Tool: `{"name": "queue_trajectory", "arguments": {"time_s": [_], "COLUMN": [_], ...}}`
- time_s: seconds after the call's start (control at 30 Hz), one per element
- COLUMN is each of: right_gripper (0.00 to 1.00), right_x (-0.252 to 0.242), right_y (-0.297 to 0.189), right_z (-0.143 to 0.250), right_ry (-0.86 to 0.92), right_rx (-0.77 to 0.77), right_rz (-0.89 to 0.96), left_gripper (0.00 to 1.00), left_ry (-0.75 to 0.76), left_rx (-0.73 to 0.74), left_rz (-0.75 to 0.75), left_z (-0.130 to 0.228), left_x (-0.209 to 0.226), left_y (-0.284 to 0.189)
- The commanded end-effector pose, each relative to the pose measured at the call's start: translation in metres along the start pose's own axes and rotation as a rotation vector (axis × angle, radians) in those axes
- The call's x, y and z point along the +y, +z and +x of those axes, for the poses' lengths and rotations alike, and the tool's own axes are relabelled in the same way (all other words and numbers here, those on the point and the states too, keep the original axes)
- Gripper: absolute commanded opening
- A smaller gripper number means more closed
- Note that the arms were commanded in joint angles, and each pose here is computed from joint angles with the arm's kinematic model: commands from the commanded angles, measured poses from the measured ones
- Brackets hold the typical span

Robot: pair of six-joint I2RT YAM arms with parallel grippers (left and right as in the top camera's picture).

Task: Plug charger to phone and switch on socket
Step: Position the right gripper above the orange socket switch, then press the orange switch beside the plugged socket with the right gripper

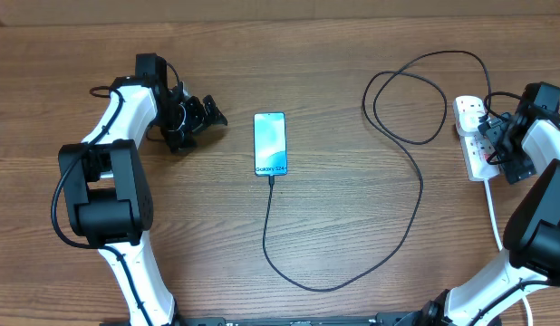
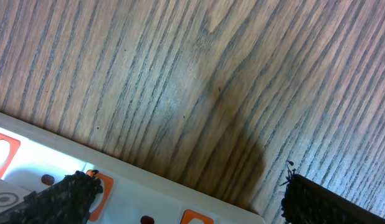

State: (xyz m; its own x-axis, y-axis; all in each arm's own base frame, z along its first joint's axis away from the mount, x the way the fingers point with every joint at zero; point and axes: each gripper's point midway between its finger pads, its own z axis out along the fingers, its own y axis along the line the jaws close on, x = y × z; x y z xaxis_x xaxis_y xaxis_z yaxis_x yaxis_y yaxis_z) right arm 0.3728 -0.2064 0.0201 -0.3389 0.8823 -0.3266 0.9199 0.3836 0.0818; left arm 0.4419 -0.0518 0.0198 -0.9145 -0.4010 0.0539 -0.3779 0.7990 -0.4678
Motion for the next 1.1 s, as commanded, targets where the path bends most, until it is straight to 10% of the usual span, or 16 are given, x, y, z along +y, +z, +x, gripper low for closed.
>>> {"name": "queue_trajectory", "arguments": {"time_s": [0.0,1.07], "right_gripper": [1.00,1.00], "right_x": [0.034,0.001], "right_y": [0.002,-0.042], "right_z": [0.052,0.018], "right_ry": [-0.116,-0.272], "right_rx": [0.191,0.221], "right_rz": [-0.140,-0.002], "left_gripper": [1.00,1.00], "left_ry": [-0.041,-0.041], "left_rx": [0.030,0.030], "left_rz": [-0.138,-0.138], "left_z": [0.007,0.007], "left_x": [0.042,0.042], "left_y": [0.025,0.025]}}
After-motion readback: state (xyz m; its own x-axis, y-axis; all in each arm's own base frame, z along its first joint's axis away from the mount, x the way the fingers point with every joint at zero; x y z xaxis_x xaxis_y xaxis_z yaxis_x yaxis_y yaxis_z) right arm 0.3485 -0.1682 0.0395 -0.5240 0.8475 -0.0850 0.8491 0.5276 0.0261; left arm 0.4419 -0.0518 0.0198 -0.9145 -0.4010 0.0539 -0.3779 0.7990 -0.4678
